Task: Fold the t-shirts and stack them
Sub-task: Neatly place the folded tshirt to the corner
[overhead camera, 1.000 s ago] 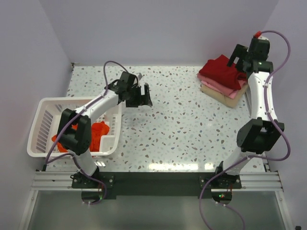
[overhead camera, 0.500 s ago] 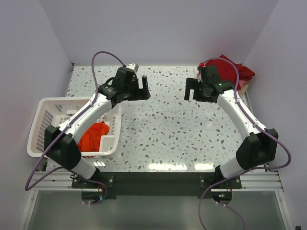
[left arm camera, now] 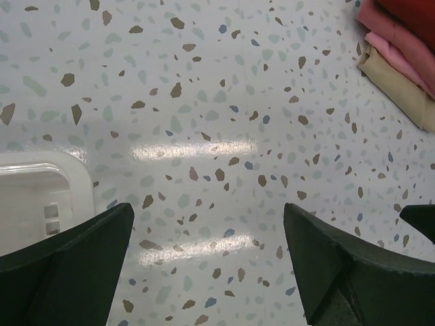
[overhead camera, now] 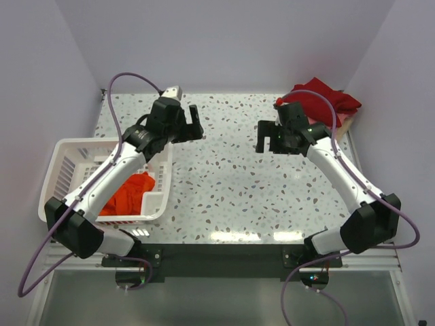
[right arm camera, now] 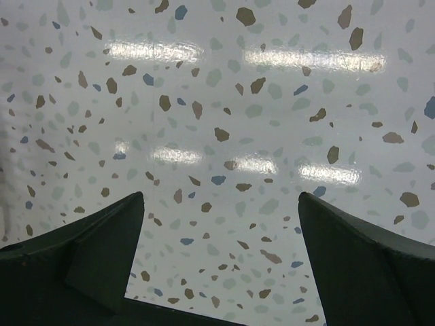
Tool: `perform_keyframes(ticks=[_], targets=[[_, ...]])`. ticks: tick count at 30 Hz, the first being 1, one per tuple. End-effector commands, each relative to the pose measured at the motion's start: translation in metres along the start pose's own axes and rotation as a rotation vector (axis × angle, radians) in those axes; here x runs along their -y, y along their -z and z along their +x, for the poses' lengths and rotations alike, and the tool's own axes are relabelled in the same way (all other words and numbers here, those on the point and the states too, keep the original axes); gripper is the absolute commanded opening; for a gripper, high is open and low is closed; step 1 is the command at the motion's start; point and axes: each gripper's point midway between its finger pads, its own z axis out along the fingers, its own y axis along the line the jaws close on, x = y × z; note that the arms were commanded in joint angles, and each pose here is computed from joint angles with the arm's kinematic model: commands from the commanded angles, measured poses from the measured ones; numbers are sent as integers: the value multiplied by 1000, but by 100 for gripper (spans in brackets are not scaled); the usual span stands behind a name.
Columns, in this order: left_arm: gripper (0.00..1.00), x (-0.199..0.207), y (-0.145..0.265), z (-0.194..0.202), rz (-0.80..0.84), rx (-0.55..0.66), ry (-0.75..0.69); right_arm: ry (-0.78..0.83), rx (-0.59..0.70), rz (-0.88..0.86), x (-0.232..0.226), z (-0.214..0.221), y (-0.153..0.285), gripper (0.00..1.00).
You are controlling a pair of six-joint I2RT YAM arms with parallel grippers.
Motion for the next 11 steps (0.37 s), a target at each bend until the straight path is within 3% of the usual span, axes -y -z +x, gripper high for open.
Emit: perform_keyframes(ticks=[1,11], targets=[[97,1,13,-5,10,26,-10,-11,52,-16,-2,-7,16,99],[98,-8,24,-14,-27,64,-26,-16,61,-15,1,-1,18,99]])
